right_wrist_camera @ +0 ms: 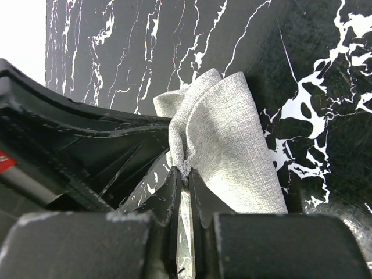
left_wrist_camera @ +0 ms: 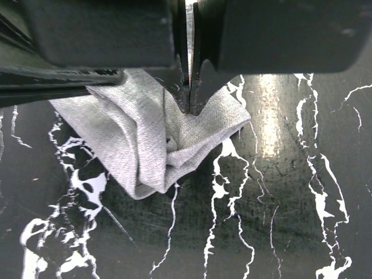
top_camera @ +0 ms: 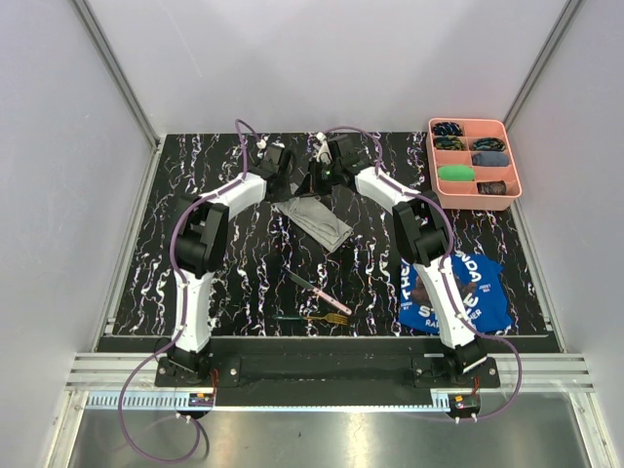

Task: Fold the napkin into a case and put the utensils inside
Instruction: Pick up the top corner of the smaller rectangle folded napkin from the center of the board, then grasp the top corner of the smaller rectangle folded napkin from the folded napkin.

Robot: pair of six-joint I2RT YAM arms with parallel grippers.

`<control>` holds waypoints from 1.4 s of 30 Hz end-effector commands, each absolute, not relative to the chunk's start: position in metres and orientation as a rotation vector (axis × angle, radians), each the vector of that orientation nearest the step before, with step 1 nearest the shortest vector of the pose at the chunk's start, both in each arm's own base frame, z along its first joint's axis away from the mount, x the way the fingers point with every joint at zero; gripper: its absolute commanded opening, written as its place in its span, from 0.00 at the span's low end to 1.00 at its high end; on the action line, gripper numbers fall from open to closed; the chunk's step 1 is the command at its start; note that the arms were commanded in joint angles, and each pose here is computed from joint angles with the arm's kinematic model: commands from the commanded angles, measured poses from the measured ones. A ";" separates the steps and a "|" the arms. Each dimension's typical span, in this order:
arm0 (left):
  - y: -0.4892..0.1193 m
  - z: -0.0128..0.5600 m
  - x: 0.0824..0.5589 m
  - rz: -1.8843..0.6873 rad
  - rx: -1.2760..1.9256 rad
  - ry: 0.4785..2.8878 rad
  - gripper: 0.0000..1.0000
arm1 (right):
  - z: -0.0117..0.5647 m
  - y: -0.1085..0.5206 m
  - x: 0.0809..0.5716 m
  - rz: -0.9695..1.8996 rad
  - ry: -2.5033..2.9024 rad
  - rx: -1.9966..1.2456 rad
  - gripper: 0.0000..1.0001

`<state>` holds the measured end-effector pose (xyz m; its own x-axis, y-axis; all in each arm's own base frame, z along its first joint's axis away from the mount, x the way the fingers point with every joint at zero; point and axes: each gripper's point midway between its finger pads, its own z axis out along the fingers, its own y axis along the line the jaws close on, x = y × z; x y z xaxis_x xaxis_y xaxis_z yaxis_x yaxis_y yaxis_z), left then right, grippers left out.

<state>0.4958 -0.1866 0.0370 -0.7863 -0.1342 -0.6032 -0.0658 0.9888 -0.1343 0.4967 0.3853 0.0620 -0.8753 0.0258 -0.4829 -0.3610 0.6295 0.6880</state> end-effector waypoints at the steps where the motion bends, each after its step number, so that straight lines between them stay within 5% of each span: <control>1: -0.195 0.096 0.510 -0.268 -0.174 2.311 0.00 | 0.087 0.392 0.494 1.223 2.347 -0.285 0.00; 32: -0.190 0.096 0.497 -0.374 -0.192 2.276 0.00 | 0.061 0.422 0.495 1.431 2.407 -0.172 0.00; 42: -0.182 0.095 0.493 -0.353 -0.230 2.276 0.26 | 0.115 0.385 0.507 1.411 2.309 -0.136 0.00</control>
<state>0.4857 -0.1828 0.0671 -0.7140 -0.2379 -0.6585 -0.0579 0.9573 -0.2831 0.4868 0.3982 0.0350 -0.9572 0.0875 -0.2758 -0.1896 0.5304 0.8263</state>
